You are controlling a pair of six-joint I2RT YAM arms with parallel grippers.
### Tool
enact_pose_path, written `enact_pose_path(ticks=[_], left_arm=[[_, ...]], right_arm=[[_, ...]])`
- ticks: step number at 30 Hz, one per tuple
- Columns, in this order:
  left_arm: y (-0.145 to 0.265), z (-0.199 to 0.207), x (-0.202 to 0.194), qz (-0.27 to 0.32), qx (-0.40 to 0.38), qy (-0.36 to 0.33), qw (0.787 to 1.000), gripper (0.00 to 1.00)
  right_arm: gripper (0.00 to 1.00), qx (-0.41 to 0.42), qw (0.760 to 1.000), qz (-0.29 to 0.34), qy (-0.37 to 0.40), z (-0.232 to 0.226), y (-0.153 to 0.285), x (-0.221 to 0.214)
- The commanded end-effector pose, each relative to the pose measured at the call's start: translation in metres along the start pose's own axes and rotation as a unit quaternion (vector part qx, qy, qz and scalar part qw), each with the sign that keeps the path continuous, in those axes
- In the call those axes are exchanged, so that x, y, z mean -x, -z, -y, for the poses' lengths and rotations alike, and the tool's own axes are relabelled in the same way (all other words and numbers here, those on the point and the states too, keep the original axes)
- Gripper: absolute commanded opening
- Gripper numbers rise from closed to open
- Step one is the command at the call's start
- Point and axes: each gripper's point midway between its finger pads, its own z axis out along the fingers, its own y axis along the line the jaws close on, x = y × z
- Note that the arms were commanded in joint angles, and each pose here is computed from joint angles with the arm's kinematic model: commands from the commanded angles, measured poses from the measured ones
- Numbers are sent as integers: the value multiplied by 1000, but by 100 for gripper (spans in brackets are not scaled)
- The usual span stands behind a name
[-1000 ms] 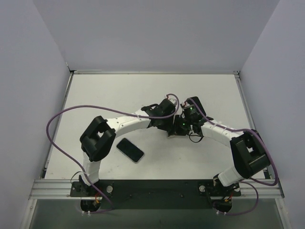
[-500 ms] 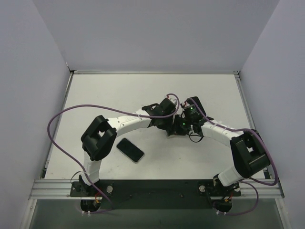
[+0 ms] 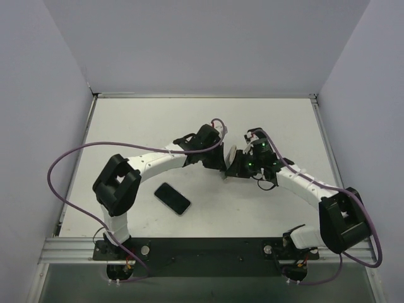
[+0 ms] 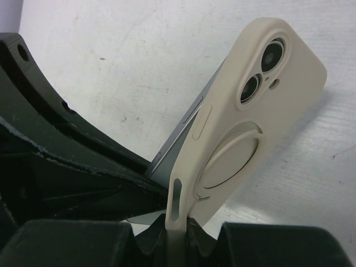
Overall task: Take the phone out of the phone case
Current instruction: Remove the phone case from the phone.
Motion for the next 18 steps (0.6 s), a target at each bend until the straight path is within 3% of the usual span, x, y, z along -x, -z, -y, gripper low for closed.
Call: enact_pose_path(ticks=[1,11,18], left_arm=[[43,-95,22,21,142,35,989,0],[58,-103,31,35,163,34,985,0],[65,-111,33,41,190,28,981,0]], right_arm=[[0,-81,997,2,-9,36,29,1],[0,-152,988,-25,-9,62,31,-8],[0,-210,976,-37,34,72,39,-9]])
